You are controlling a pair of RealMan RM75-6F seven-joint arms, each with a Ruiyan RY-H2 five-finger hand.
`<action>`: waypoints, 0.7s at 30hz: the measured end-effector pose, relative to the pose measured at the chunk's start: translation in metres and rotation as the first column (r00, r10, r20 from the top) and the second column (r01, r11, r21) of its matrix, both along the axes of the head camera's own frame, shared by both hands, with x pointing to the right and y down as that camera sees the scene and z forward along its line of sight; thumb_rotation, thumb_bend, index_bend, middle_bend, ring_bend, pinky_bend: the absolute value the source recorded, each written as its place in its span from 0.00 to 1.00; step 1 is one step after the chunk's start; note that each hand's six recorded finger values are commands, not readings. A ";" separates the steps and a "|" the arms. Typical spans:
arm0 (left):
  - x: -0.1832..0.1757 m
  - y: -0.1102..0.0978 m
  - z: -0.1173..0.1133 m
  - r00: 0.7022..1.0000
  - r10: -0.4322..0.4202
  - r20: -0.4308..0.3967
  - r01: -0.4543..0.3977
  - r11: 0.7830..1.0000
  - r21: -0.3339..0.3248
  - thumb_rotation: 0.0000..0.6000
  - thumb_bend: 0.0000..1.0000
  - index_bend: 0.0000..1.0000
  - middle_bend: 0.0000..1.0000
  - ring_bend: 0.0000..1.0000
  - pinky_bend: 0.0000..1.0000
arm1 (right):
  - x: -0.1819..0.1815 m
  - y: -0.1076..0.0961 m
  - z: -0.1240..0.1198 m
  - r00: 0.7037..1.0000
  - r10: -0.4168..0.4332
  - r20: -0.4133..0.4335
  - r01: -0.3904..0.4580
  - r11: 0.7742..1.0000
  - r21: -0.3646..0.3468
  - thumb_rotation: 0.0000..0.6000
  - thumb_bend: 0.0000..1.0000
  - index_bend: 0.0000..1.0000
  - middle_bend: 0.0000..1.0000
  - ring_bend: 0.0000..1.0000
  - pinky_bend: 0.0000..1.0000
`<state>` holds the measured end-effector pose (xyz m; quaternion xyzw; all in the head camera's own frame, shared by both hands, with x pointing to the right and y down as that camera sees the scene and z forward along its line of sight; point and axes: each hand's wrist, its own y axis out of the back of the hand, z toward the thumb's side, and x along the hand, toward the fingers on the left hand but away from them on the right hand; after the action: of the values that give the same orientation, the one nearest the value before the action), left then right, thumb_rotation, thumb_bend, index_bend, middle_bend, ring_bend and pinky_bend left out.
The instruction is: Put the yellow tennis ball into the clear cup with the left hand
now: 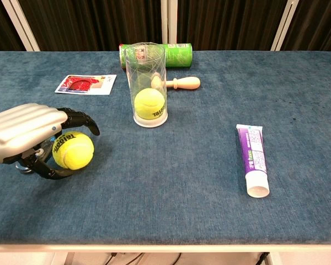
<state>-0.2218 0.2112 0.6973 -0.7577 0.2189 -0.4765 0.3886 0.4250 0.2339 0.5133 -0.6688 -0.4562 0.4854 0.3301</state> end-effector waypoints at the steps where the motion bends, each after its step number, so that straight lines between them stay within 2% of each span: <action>1: -0.001 0.000 0.001 1.000 0.000 -0.002 0.000 1.000 -0.001 1.00 0.24 0.31 0.35 0.37 0.65 | 0.001 0.000 0.000 1.000 0.003 0.000 -0.003 1.000 0.000 1.00 0.18 0.00 0.00 0.00 0.00; 4: -0.001 0.000 0.002 1.000 -0.001 -0.012 0.001 1.000 0.002 1.00 0.25 0.35 0.41 0.43 0.70 | 0.002 -0.001 -0.001 1.000 0.010 0.002 -0.010 1.000 0.003 1.00 0.18 0.00 0.00 0.00 0.00; 12: 0.003 -0.008 -0.011 0.998 0.003 -0.057 0.001 0.997 0.075 1.00 0.26 0.43 0.50 0.48 0.71 | 0.003 -0.001 -0.001 1.000 0.014 0.002 -0.014 1.000 0.001 1.00 0.18 0.00 0.00 0.00 0.00; 17: 0.002 -0.027 -0.036 0.996 -0.017 -0.089 0.028 0.992 0.125 1.00 0.26 0.45 0.50 0.48 0.71 | 0.003 -0.001 -0.001 1.000 0.013 0.003 -0.013 1.000 0.000 1.00 0.18 0.00 0.00 0.00 0.00; 21: -0.002 -0.056 -0.072 0.995 -0.032 -0.092 0.051 0.977 0.209 1.00 0.26 0.46 0.51 0.48 0.71 | 0.003 -0.002 -0.001 1.000 0.009 0.004 -0.009 1.000 0.002 1.00 0.18 0.00 0.00 0.00 0.00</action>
<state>-0.2238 0.1551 0.6256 -0.7276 0.3010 -0.4247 0.4468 0.4279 0.2324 0.5118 -0.6675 -0.4602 0.4851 0.3278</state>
